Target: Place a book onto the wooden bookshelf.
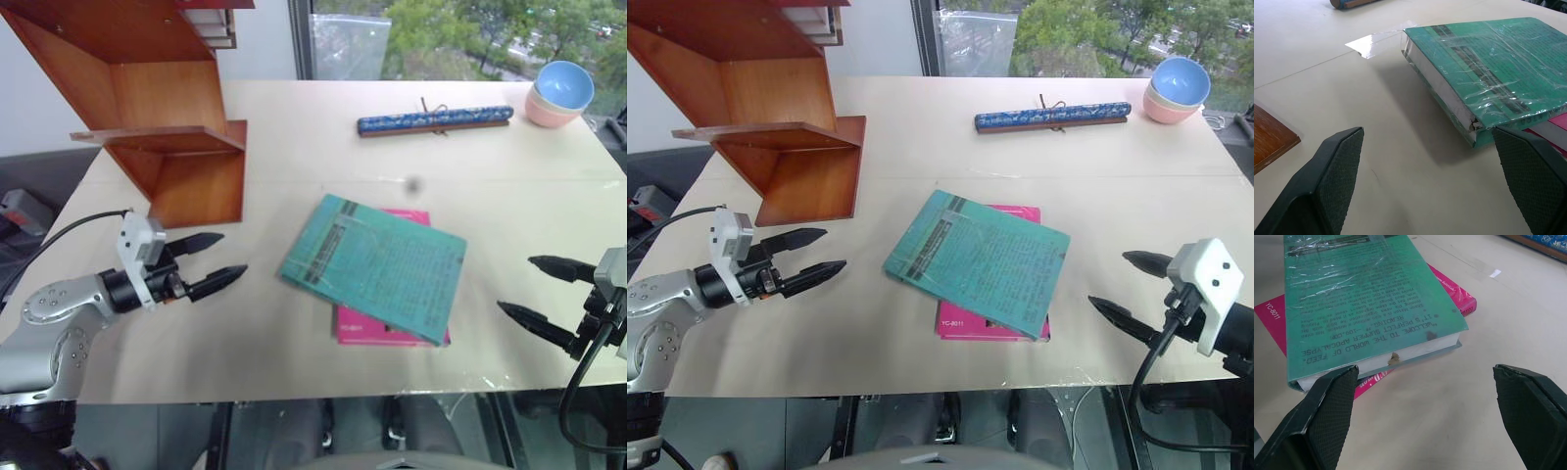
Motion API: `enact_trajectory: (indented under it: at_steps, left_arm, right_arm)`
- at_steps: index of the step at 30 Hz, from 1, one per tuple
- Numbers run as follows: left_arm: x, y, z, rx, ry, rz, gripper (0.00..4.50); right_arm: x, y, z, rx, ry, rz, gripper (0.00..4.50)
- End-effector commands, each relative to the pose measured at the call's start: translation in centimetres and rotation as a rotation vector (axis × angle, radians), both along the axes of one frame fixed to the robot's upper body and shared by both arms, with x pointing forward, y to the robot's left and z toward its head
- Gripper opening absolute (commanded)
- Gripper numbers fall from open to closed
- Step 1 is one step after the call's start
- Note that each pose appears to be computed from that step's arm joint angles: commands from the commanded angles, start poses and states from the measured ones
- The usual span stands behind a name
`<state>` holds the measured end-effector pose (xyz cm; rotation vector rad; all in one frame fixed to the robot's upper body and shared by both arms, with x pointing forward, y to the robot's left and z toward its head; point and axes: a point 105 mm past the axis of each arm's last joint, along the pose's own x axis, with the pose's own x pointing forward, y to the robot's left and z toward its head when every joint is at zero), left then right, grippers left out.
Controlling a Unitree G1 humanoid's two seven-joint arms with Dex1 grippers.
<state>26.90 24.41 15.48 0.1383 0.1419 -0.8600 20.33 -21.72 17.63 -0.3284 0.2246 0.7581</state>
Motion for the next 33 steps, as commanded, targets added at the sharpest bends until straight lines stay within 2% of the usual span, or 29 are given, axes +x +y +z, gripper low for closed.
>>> enact_trajectory:
  at_steps: [1,2,3,4,11,12,20,27,33]
  left_arm:
    - [-0.5,-0.1,1.0,-0.014,-0.032,-0.041,4.39]
    - [-0.9,-0.5,1.4,-0.048,-0.042,-0.084,4.39]
    - [-1.2,-0.7,1.7,-0.073,-0.049,-0.115,4.50]
    - [-1.5,-1.0,1.9,-0.092,-0.048,-0.144,4.50]
    - [-3.0,-2.1,1.8,-0.121,-0.003,-0.276,4.50]
    - [-3.4,-2.4,1.6,-0.118,0.016,-0.304,4.50]
    - [-4.5,-3.1,0.6,-0.105,0.078,-0.356,4.50]
    - [-5.0,-3.0,0.2,-0.104,0.116,-0.340,4.50]
    - [-5.2,-3.5,-0.1,-0.135,0.157,-0.303,4.50]
  right_arm:
    - [0.1,0.1,0.3,-0.018,-0.040,0.007,4.50]
    - [0.3,0.1,0.2,-0.023,-0.044,0.004,4.50]
    - [0.4,0.2,0.2,-0.027,-0.046,0.002,3.98]
    - [0.6,0.2,0.0,-0.026,-0.039,-0.001,3.81]
    - [1.2,1.4,-1.2,-0.050,0.023,0.048,0.31]
    - [1.2,2.0,-1.9,-0.058,0.044,0.065,0.07]
    - [1.2,6.0,-5.5,-0.061,0.129,0.162,0.07]
    - [0.5,8.6,-5.4,0.017,0.149,0.252,0.07]
    - [1.4,10.6,-5.1,0.088,0.128,0.290,0.07]
